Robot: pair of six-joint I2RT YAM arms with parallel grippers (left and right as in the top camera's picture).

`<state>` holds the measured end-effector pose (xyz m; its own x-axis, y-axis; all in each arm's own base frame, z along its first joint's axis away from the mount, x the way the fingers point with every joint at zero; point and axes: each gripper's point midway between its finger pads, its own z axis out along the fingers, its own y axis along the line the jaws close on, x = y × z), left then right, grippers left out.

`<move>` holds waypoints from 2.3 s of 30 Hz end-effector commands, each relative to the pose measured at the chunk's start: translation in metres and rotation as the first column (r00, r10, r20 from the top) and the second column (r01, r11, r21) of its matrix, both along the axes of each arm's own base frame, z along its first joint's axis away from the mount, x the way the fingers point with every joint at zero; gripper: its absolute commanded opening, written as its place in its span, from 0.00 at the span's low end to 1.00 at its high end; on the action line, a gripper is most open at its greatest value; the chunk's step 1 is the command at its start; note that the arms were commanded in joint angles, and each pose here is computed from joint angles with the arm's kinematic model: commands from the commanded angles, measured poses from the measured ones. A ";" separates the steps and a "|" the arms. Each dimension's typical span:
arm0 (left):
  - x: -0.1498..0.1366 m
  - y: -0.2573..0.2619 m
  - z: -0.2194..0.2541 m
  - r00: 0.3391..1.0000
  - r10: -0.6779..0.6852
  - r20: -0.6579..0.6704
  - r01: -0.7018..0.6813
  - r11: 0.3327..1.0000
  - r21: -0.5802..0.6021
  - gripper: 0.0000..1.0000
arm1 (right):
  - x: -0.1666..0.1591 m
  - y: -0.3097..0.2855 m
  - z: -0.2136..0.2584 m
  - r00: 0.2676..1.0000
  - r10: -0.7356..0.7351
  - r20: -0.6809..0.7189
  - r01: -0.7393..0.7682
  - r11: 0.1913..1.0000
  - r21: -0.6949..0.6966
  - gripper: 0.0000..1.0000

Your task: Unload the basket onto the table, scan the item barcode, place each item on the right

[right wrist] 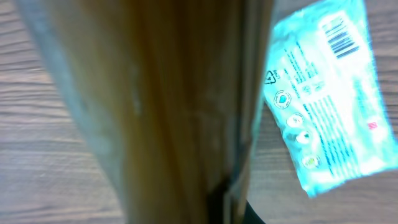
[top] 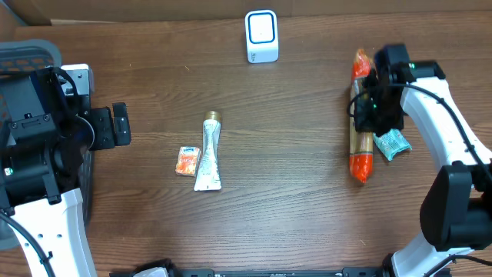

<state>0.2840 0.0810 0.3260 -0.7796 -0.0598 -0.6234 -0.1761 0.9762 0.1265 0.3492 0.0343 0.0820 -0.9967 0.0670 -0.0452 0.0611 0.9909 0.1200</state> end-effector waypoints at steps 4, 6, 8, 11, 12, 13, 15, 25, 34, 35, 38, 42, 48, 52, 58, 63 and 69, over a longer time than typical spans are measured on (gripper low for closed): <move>0.001 0.001 0.005 1.000 -0.008 0.012 0.008 1.000 0.007 1.00 | 0.005 -0.009 -0.009 0.996 -0.067 0.059 0.058 0.988 0.141 0.03; 0.001 0.001 0.005 1.000 -0.008 0.012 0.008 1.000 0.007 1.00 | 0.003 -0.014 -0.016 0.995 -0.088 0.053 0.079 0.985 0.155 0.04; 0.001 0.001 0.005 1.000 -0.007 0.012 0.007 1.000 0.006 1.00 | 0.001 -0.013 -0.019 0.996 -0.070 0.054 0.060 0.983 0.172 0.03; 0.001 0.001 0.005 1.000 -0.008 0.012 0.008 1.000 0.007 1.00 | -0.001 -0.007 -0.019 0.998 -0.024 0.063 0.011 0.980 0.201 0.04; 0.001 0.001 0.005 1.000 -0.008 0.012 0.008 1.000 0.007 1.00 | -0.001 -0.006 -0.019 0.998 -0.018 0.065 0.004 0.979 0.204 0.04; 0.001 0.001 0.005 1.000 -0.008 0.012 0.008 1.000 0.007 1.00 | -0.001 -0.006 -0.019 0.998 -0.018 0.065 0.004 0.979 0.204 0.04; 0.001 0.001 0.005 1.000 -0.008 0.012 0.008 1.000 0.007 1.00 | -0.001 -0.006 -0.019 0.998 -0.017 0.065 0.003 0.979 0.204 0.04; 0.001 0.001 0.005 1.000 -0.008 0.012 0.008 1.000 0.007 1.00 | 0.000 -0.005 -0.018 0.997 -0.012 0.073 -0.004 0.978 0.209 0.18; 0.001 0.001 0.005 1.000 -0.008 0.012 0.008 1.000 0.007 1.00 | 0.004 -0.019 -0.017 0.997 -0.024 0.080 0.013 0.991 0.129 0.44; 0.001 0.001 0.005 1.000 -0.008 0.012 0.008 1.000 0.007 1.00 | 0.005 -0.020 -0.013 0.997 -0.024 0.079 0.014 0.992 0.127 0.44; 0.001 0.001 0.005 1.000 -0.008 0.012 0.008 1.000 0.007 1.00 | 0.011 -0.020 0.003 0.996 -0.024 0.089 0.013 0.992 0.127 0.36; 0.001 0.001 0.005 1.000 -0.008 0.012 0.008 1.000 0.007 1.00 | 0.022 -0.017 0.036 0.992 -0.074 0.103 0.059 0.987 0.148 0.30; 0.001 0.001 0.005 1.000 -0.008 0.012 0.008 1.000 0.007 1.00 | 0.030 0.038 0.067 0.989 -0.010 0.147 -0.039 0.944 0.329 0.27; 0.001 0.001 0.005 1.000 -0.008 0.012 0.008 1.000 0.007 1.00 | 0.032 0.076 0.066 0.978 0.076 0.192 -0.141 0.925 0.354 0.17; 0.001 0.001 0.005 1.000 -0.008 0.012 0.008 1.000 0.007 1.00 | 0.029 0.105 0.033 0.983 0.043 0.176 -0.089 0.962 0.260 0.04; 0.001 0.001 0.005 1.000 -0.008 0.012 0.008 1.000 0.007 1.00 | 0.012 0.076 -0.001 0.993 0.023 0.119 -0.032 0.996 0.080 0.04; 0.001 0.001 0.005 1.000 -0.008 0.012 0.008 1.000 0.007 1.00 | 0.015 0.020 -0.007 0.989 -0.104 0.102 0.105 0.994 -0.009 0.04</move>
